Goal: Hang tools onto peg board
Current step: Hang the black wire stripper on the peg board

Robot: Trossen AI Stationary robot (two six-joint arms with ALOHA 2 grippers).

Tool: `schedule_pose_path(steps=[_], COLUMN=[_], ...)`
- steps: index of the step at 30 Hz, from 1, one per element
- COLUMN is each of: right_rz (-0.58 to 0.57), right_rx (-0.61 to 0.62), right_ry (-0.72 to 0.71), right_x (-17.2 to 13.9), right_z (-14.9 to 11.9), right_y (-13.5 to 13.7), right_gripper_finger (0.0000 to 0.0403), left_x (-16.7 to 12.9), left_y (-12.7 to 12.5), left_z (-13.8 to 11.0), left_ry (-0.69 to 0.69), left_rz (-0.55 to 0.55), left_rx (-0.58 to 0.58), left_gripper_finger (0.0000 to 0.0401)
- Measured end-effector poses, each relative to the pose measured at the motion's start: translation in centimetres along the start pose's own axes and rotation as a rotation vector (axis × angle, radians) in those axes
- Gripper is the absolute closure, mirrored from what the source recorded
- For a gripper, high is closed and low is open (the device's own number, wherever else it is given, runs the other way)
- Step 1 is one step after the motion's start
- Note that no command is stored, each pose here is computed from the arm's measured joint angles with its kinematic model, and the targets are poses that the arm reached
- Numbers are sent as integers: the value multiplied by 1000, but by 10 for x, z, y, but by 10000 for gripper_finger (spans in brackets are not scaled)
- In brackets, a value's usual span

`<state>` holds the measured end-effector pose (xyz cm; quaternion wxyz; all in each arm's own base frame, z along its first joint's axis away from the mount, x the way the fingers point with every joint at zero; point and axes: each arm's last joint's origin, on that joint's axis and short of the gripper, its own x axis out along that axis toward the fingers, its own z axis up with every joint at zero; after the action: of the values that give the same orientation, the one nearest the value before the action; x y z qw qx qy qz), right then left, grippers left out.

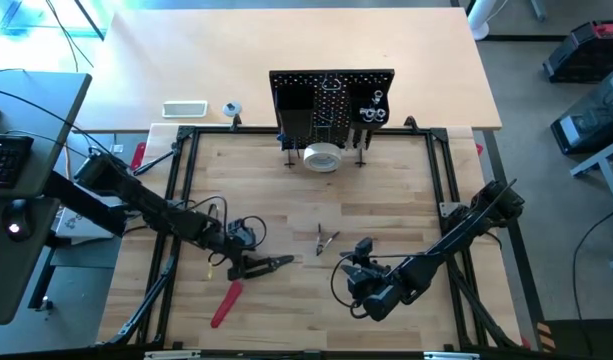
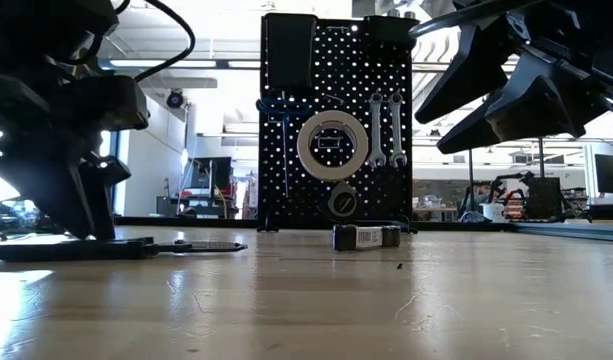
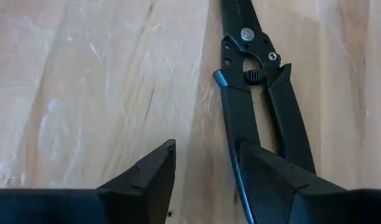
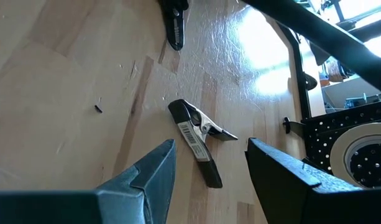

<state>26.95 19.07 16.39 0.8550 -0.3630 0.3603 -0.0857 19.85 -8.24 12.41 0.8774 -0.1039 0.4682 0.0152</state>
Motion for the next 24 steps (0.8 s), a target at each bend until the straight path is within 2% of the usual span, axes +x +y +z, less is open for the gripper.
schedule_pose_path(steps=[4,14,20,24], right_rz=[0,0,-1,-41], right_rx=[1,4,-1,-231], right_ry=[-1,-3,-4,-17], right_x=[0,0,0,4], right_z=[0,0,1,4], right_y=[0,0,0,-5], right_gripper_finger=[210,210,210,210], left_x=[-5,-10,-10,-10], left_y=[0,0,0,-1], left_z=[3,4,4,5], left_ry=[-29,-29,-30,-29], left_rz=[-13,-17,-25,-33], left_rx=[-2,-10,-11,-26], left_gripper_finger=[229,160,151,151])
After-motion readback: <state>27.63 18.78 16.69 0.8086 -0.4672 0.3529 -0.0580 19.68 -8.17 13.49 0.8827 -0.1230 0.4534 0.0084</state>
